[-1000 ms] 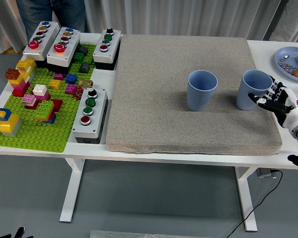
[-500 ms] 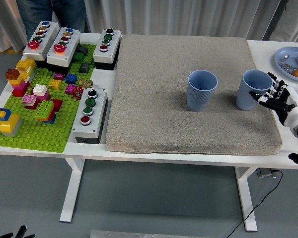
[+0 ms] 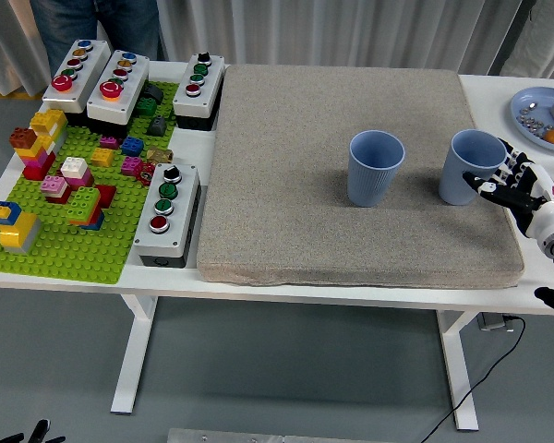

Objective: Pick cup pour cup place

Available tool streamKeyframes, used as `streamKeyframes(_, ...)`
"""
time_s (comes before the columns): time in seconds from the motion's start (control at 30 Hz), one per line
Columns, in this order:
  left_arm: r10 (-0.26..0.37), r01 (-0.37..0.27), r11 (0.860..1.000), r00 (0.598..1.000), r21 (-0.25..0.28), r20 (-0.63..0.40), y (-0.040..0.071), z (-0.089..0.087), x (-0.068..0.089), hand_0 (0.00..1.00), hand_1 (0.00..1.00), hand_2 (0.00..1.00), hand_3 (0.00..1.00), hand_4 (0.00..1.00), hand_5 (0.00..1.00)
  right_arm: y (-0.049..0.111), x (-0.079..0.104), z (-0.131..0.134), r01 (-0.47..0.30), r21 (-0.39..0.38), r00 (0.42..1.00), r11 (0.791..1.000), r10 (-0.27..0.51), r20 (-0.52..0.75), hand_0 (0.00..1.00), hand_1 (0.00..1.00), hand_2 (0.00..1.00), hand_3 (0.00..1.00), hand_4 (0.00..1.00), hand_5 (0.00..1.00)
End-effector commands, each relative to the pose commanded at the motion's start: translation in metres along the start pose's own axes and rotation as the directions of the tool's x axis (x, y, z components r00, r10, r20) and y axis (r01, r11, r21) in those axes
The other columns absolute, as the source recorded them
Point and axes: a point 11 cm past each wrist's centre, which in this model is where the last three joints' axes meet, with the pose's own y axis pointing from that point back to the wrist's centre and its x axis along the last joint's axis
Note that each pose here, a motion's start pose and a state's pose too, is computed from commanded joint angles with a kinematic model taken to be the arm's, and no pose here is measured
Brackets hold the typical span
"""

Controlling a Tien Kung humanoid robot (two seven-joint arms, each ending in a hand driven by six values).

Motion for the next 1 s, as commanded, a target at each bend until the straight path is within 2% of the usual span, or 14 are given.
streamKeyframes(1.0,0.002,-0.002,1.000,1.000,-0.002,-0.001,0.0000,0.0006,-0.0004,0.708,0.663,0.732,0.654,0.459,0.980,-0.0056,-0.0045,0.0059,-0.002,-0.018,1.000,1.000,0.002,0.007,0.922,0.878,0.980,0.951,0.834,0.321)
